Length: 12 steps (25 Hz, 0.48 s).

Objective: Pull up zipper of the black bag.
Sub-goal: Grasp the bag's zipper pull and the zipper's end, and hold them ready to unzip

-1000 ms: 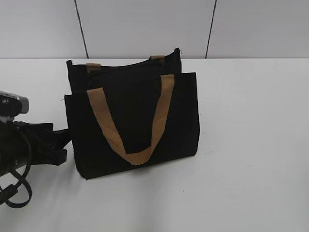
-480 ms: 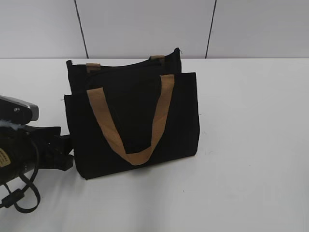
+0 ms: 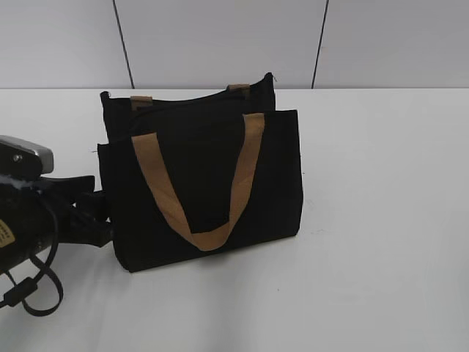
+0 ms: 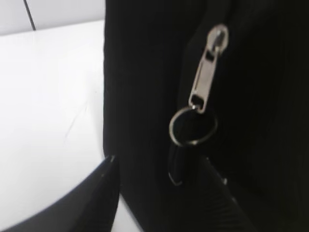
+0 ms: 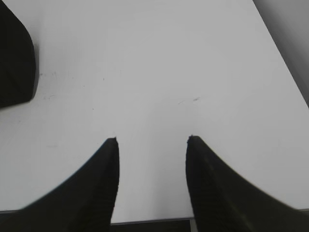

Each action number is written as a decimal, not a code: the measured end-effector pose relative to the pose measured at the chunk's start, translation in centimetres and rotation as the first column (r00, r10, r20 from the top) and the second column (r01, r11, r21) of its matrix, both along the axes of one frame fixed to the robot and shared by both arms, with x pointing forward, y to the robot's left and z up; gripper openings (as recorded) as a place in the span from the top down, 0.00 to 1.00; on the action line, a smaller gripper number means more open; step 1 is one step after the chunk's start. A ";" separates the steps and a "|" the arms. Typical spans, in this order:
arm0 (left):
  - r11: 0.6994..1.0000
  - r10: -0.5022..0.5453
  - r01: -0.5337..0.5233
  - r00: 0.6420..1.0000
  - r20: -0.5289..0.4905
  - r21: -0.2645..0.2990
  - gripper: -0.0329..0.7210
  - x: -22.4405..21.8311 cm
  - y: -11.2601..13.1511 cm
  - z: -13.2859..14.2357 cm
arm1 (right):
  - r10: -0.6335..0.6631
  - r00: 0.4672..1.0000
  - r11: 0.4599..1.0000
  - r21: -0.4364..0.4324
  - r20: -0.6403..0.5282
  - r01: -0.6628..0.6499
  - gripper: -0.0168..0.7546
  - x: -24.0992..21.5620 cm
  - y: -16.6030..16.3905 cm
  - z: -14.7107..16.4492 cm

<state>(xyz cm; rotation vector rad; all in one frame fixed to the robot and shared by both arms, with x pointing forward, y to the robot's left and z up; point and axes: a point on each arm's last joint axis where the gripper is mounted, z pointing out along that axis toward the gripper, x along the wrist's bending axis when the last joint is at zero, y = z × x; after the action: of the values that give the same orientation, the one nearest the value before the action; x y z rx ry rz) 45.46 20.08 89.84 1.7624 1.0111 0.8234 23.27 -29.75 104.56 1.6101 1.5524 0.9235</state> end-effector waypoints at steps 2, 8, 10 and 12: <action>1.000 -0.010 0.010 0.999 0.030 -0.011 0.43 0.1 -0.1 0.3 | 0.000 1.000 1.000 0.000 0.000 0.000 0.51 0.0 0.0 0.0; 0.998 -0.048 0.048 0.999 -0.002 -0.032 0.43 0.0 -0.5 -0.7 | 0.000 1.000 1.000 0.000 0.000 0.000 0.51 0.0 0.0 0.0; 0.997 -0.066 0.066 0.998 -0.018 -0.030 0.43 -0.1 -0.7 -1.5 | 0.000 1.000 1.000 0.000 0.000 0.000 0.51 0.0 0.0 0.0; 0.996 -0.085 0.084 0.996 -0.008 -0.038 0.44 -0.1 -0.9 -2.1 | 0.000 1.000 1.000 0.000 0.000 0.000 0.51 0.0 0.0 0.0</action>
<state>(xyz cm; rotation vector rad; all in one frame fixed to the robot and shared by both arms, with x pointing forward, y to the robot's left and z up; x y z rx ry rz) 45.40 19.17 87.70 1.7661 0.9459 0.7391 23.27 -29.75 104.56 1.6101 1.5524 0.9235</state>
